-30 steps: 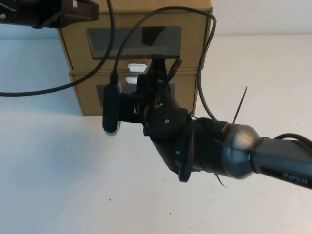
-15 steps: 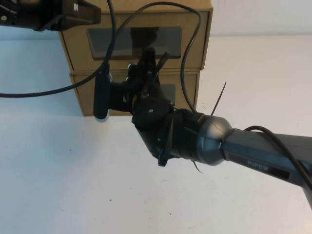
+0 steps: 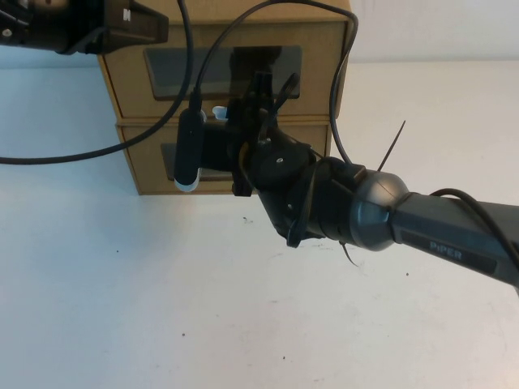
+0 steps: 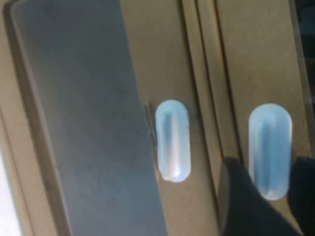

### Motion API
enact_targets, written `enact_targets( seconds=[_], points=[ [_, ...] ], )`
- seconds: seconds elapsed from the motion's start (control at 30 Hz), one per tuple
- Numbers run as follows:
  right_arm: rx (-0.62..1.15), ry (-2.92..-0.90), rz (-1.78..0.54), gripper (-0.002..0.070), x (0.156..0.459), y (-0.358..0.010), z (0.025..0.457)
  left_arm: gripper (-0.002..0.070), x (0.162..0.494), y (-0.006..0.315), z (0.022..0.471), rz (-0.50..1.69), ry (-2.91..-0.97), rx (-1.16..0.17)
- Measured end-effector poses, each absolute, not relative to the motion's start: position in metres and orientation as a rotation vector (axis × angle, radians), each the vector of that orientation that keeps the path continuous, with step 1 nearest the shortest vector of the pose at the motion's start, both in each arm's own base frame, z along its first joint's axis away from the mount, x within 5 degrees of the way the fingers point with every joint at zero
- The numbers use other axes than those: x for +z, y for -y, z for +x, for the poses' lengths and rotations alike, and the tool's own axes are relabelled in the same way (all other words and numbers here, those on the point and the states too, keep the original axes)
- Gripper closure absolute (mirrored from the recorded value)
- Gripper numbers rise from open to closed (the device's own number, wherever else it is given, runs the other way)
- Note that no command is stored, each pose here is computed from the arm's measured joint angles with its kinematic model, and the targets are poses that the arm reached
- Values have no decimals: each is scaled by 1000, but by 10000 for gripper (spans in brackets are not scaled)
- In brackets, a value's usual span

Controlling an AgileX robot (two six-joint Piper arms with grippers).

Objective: Open the shoe box
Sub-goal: 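Pull the top drawer of the cardboard box fully open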

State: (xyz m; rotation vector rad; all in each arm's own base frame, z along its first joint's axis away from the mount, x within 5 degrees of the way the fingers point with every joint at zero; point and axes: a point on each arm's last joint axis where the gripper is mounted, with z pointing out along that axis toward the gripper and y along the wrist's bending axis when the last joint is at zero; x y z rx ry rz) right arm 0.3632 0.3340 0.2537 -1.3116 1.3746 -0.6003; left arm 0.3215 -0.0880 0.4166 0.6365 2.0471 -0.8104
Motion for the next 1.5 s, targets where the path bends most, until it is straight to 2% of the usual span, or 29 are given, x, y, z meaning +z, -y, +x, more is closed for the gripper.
enact_targets(
  seconds=[0.47, 0.93, 1.0, 1.17, 1.5],
  points=[
    [-623, -1355, -1326, 553, 250, -336, 366, 679, 416, 88, 323, 624, -2042, -802],
    [-652, -1363, -1315, 556, 248, -335, 367, 679, 412, 89, 329, 608, -2048, -834],
    [-651, -1364, -1314, 547, 248, -335, 367, 678, 412, 89, 329, 608, -2048, -834],
    [-643, -1370, -1313, 437, 247, -335, 367, 678, 411, 89, 328, 614, -2052, -838],
    [-591, -1385, -1295, 429, 251, -336, 365, 678, 411, 89, 328, 618, -2053, -840]
  ],
)
